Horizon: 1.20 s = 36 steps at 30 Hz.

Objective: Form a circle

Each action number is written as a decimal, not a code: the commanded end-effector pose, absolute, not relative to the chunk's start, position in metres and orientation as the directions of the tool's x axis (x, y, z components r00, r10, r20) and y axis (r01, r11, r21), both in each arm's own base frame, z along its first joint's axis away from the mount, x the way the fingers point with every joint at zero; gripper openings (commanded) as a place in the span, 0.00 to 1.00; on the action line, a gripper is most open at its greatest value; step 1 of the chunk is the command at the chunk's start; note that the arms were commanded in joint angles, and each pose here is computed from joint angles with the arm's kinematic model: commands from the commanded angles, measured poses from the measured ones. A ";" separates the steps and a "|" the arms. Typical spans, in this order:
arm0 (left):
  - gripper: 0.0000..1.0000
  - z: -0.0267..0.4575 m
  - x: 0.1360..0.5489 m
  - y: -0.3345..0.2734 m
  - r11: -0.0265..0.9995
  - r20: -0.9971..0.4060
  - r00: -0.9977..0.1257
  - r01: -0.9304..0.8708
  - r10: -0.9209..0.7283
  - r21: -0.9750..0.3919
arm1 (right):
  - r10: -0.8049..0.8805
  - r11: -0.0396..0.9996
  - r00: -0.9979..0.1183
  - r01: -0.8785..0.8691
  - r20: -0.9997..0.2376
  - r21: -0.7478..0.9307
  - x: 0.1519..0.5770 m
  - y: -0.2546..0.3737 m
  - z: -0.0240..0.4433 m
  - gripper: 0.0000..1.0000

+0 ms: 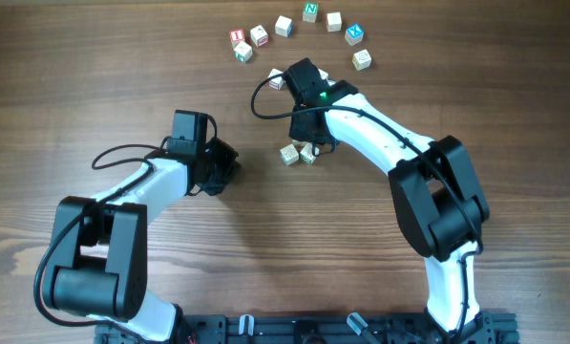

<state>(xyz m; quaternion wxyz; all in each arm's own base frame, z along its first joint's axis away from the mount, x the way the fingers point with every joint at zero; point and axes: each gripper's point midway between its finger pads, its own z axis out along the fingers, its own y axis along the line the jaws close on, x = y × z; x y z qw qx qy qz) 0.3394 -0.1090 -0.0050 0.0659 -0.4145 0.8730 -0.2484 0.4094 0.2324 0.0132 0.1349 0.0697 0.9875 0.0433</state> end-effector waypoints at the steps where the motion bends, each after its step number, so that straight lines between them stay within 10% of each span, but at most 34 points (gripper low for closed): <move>1: 0.04 -0.039 0.313 -0.086 0.556 0.073 -0.615 -0.752 -0.785 -0.355 | 0.154 0.983 -0.948 0.118 -0.279 0.141 0.414 0.238 0.028 0.05; 27: 0.04 -0.039 0.313 -0.087 0.557 0.073 -0.617 -0.751 -0.784 -0.355 | 0.279 0.959 -0.897 0.275 -0.343 0.062 0.423 0.211 0.029 0.04; 36: 0.04 -0.038 0.314 -0.087 0.559 0.071 -0.618 -0.748 -0.783 -0.358 | 0.131 0.973 -0.883 0.028 -0.450 0.229 0.461 0.255 0.071 0.04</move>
